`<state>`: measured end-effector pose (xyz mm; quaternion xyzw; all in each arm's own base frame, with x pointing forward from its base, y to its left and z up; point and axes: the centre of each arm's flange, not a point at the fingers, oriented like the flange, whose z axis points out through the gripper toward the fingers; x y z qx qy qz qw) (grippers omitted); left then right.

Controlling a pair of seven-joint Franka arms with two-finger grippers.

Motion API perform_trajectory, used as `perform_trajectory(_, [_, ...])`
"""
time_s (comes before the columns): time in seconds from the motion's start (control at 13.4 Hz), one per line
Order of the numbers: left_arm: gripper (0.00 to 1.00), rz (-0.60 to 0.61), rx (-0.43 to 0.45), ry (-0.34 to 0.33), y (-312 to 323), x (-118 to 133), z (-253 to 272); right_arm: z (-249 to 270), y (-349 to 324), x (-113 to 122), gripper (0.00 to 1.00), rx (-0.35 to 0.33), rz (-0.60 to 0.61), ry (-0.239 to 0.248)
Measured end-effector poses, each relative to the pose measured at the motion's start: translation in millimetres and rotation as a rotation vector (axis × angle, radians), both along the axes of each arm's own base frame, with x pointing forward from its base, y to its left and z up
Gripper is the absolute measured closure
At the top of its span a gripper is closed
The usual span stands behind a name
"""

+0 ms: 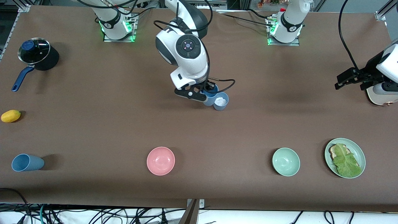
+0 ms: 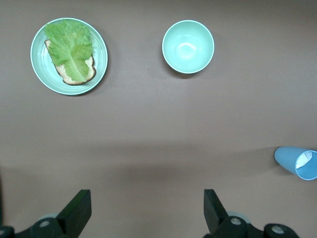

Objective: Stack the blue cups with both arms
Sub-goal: 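Carry the blue cup with the right gripper over the placed cup, then lower the held cup into the placed cup and open the right gripper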

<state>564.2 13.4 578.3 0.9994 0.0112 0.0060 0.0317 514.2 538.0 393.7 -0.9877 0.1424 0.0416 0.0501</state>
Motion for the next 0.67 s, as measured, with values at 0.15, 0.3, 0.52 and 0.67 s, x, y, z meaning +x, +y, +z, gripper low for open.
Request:
perform_trajectory(0.15, [0.00, 0.000, 0.000, 0.000, 0, 0, 0, -10, 20, -6, 0.96, 0.028, -0.010, -0.019])
perform_trajectory(0.3, [0.00, -0.001, 0.000, 0.000, 0, 0, 0, -18, 33, -12, 0.96, 0.045, -0.014, -0.030])
perform_trajectory(0.52, [0.00, -0.001, 0.000, 0.000, -1, 0, 0, -24, 38, -16, 0.96, 0.045, -0.012, -0.028])
perform_trajectory(0.67, [0.00, -0.002, 0.000, 0.000, -1, 0, 0, -24, 38, -16, 0.96, 0.044, -0.012, -0.028])
